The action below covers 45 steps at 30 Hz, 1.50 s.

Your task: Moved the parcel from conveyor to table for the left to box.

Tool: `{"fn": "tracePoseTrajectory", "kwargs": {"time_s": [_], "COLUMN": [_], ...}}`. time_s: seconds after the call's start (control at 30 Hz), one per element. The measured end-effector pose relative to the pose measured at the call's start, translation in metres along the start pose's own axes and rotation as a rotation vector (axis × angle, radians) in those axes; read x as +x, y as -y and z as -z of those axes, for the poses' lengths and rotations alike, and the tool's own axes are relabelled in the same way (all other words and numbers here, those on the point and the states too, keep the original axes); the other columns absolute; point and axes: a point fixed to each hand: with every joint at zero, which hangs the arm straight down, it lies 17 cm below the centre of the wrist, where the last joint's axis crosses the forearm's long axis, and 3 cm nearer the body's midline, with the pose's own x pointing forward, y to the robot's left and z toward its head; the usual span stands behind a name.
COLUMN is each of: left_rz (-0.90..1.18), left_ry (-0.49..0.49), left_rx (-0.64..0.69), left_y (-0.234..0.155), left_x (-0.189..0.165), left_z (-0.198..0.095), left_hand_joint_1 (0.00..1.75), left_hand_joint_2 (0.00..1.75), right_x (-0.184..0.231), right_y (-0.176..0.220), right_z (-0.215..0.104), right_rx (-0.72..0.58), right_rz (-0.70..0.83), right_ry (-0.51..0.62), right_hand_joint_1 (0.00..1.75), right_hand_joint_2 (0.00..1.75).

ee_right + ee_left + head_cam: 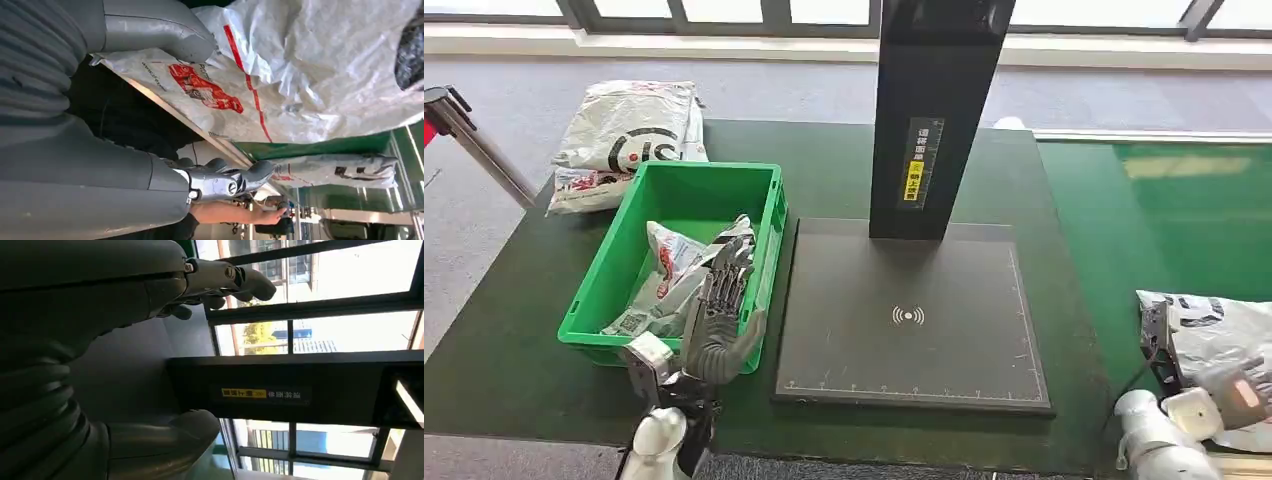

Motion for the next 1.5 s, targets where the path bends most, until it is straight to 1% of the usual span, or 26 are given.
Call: {"fn": "tracePoseTrajectory", "kwargs": {"time_s": [0.33, 0.4, 0.63, 0.67, 0.7, 0.87, 1.13, 1.4, 1.5], "left_rz": [0.003, 0.005, 0.015, 0.018, 0.020, 0.028, 0.032, 0.033, 0.037], "left_ry": [-0.001, -0.002, 0.001, 0.004, 0.006, 0.013, 0.020, 0.019, 0.019], "left_rx": [-0.002, -0.002, 0.012, 0.015, 0.017, 0.024, 0.026, 0.021, 0.019], "left_y": [-0.001, -0.002, -0.009, -0.011, -0.012, -0.017, -0.019, -0.019, -0.019], "left_x": [0.000, 0.000, 0.001, 0.002, 0.003, 0.007, 0.009, 0.009, 0.009], "left_z": [-0.001, -0.001, -0.001, -0.001, -0.001, -0.001, -0.001, -0.001, 0.000], "left_hand_joint_1": [0.00, 0.00, 0.00, 0.00, 0.00, 0.00, 0.00, 0.00, 0.00], "left_hand_joint_2": [1.75, 1.75, 1.75, 1.75, 1.75, 1.75, 1.75, 1.75, 1.75], "right_x": [-0.007, -0.010, -0.013, -0.013, -0.013, -0.012, -0.008, -0.002, 0.006], "right_y": [-0.008, -0.016, -0.025, -0.026, -0.027, -0.039, -0.044, -0.046, -0.040], "right_z": [-0.002, -0.004, -0.008, -0.009, -0.009, -0.015, -0.018, -0.021, -0.020], "right_rx": [0.024, 0.056, 0.084, 0.089, 0.092, 0.144, 0.163, 0.169, 0.134], "right_rz": [-0.016, -0.030, -0.021, -0.022, -0.025, -0.046, -0.049, -0.046, -0.028], "right_ry": [-0.009, -0.011, -0.009, -0.006, -0.005, 0.006, 0.024, 0.048, 0.088], "right_hand_joint_1": [0.00, 0.00, 0.00, 0.10, 1.75, 1.75, 1.75, 1.75, 1.75], "right_hand_joint_2": [1.75, 1.75, 1.75, 1.75, 1.75, 1.75, 1.75, 1.75, 1.75]}}
